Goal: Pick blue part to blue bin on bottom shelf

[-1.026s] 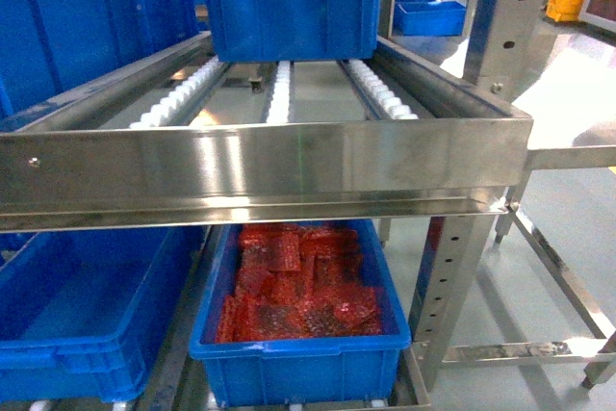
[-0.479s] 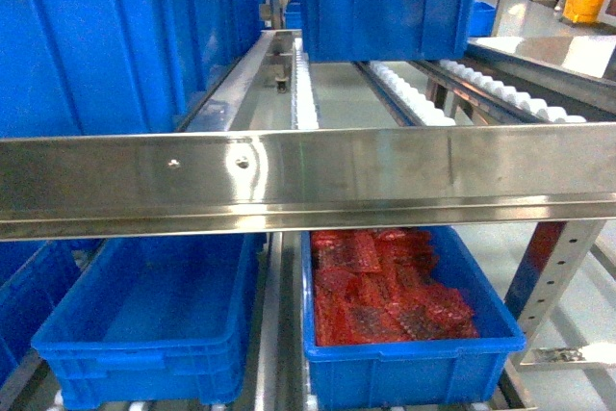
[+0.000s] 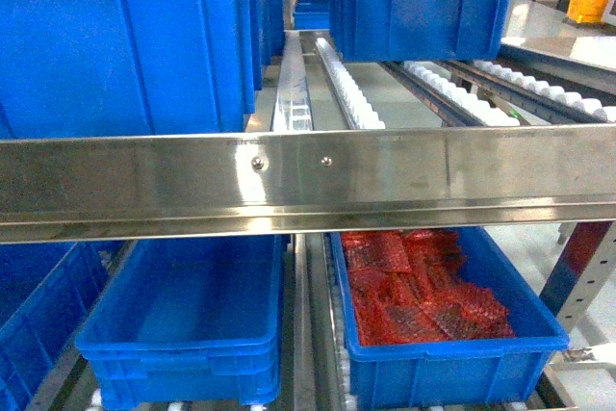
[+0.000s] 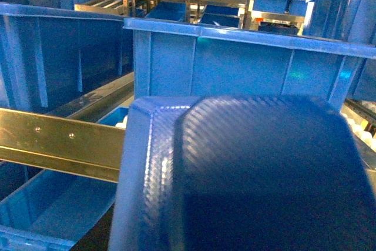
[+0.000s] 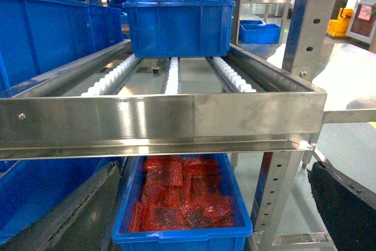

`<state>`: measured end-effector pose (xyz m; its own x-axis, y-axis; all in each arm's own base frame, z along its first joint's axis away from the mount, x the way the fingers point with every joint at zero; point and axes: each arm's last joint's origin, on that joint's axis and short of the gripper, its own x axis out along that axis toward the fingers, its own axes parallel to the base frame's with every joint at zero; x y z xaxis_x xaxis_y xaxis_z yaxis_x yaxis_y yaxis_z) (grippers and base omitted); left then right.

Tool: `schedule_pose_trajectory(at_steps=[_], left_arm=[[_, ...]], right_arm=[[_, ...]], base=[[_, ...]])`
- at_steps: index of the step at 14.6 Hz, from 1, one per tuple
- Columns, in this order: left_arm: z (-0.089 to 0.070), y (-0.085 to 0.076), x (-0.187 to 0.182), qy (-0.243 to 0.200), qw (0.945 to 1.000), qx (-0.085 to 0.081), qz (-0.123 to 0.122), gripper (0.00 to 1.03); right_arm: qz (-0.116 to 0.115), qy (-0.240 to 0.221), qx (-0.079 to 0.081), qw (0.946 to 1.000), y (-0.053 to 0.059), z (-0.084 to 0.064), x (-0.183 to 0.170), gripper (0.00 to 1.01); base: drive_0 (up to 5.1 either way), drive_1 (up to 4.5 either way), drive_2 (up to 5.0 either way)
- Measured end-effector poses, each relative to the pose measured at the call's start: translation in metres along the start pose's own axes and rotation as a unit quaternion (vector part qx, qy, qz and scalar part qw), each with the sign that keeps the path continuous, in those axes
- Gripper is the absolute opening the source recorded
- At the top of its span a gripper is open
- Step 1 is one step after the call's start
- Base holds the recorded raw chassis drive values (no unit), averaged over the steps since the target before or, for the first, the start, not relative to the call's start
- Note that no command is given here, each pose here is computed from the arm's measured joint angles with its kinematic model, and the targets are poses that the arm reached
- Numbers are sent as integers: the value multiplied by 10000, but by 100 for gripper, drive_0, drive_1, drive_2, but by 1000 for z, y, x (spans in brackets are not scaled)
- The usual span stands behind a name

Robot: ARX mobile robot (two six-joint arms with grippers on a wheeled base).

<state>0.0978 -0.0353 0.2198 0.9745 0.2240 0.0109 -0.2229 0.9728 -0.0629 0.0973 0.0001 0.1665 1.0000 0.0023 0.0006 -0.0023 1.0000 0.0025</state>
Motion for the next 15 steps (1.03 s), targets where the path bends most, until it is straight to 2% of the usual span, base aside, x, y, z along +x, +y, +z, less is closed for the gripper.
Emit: schedule_pose_trajectory(at_steps=[15], left_arm=[[0, 0, 0, -3, 10000, -3, 0, 43]], right_arm=[[4, -10, 0, 10000, 0, 0, 0, 98]], base=[[0, 0, 0]])
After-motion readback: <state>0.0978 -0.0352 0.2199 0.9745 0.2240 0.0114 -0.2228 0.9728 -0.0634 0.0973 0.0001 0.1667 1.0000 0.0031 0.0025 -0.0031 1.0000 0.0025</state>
